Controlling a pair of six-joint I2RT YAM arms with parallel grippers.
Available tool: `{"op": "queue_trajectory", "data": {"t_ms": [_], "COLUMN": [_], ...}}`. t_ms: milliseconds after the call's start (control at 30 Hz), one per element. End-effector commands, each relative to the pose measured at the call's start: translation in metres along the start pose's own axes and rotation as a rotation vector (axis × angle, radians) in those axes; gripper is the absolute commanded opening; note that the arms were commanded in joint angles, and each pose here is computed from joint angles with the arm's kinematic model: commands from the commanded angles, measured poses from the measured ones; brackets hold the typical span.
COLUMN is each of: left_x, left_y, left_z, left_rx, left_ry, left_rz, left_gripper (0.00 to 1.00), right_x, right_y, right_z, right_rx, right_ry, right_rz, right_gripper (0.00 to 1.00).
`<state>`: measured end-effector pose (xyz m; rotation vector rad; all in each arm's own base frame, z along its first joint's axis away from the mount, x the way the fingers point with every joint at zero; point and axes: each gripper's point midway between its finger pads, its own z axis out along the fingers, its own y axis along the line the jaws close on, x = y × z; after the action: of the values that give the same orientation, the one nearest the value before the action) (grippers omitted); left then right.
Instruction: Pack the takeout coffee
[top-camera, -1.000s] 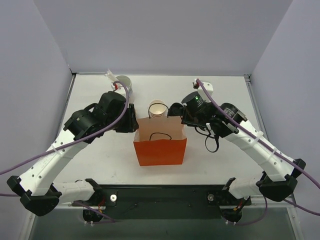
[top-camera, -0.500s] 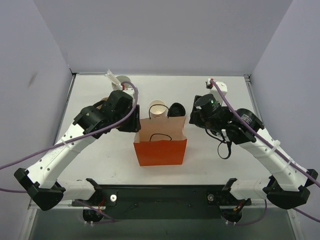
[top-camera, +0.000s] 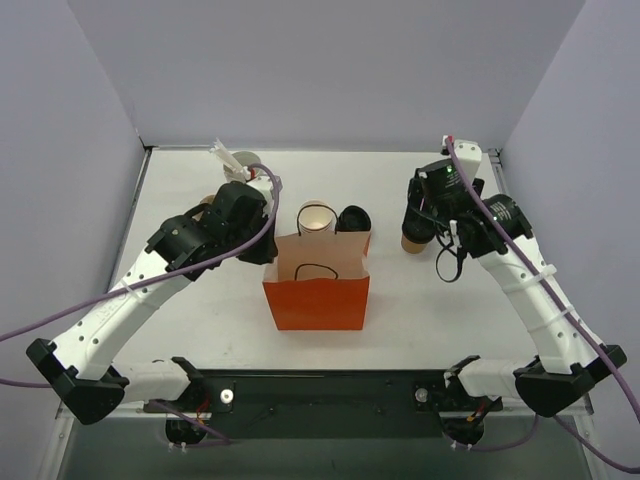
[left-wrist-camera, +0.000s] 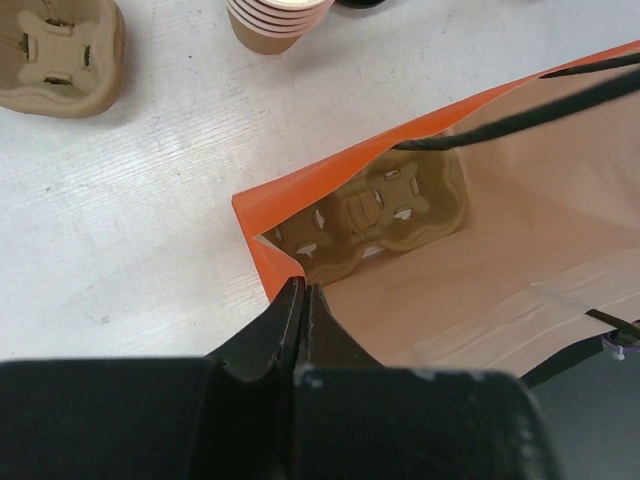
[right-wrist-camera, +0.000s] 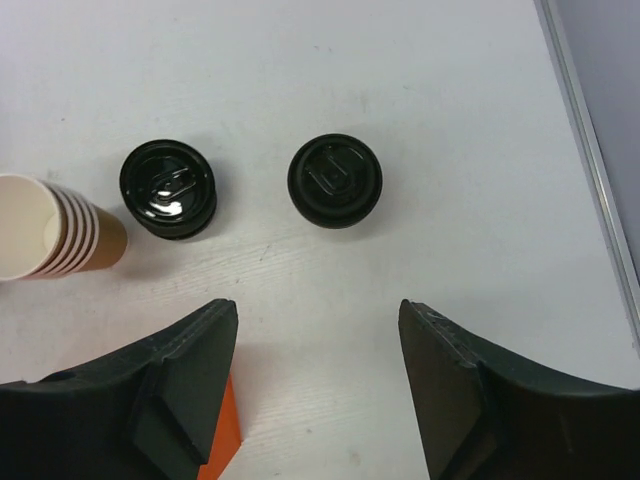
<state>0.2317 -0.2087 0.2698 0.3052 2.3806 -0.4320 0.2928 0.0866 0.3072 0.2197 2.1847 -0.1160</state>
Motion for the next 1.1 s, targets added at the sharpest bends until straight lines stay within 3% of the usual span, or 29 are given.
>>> {"op": "queue_trajectory", "data": {"t_ms": [0,133,167,200,300,500,1067], "left_x": [-0.008,0.005,0.005,0.004,-0.001,-0.009,-0.029], "left_y": [-0.008,0.009,0.01,0.012,0.015,0.023,0.022], "left_z": [-0.014,-0.013,-0.012,-0.011,-0.011,-0.001,0.002], "left_rx": [0.068,-0.043,-0.048,-0.057,-0.078,-0.122,-0.102], "left_ry": [-0.05,0.033,0.036,0.029,0.004,-0.021,-0.087], "left_rz": [-0.009,-0.055,-0.053,-0.056,-0.043,0.003,-0.017], "left_gripper": [0.0,0.04,0.19,0.26,0.36,0.39,0.37], "right_x": [0.003,0.004,0.005,0.007,0.015,0.027,0.039], "right_y": [-0.005,-0.01,-0.012,-0.013,-0.018,-0.015,-0.014], "right_z": [0.026,0.043,0.047,0.05,0.06,0.074,0.102], "right_rx": [-0.01,0.02,0.03,0.035,0.047,0.017,0.008], "right_ry": [0.058,0.087,0.092,0.101,0.124,0.162,0.236], "right_rz": [-0.037,-0.045,-0.045,-0.051,-0.038,-0.01,-0.032], "right_gripper": [0.69,0.78,0.8,0.82,0.87,0.88,0.86]}}
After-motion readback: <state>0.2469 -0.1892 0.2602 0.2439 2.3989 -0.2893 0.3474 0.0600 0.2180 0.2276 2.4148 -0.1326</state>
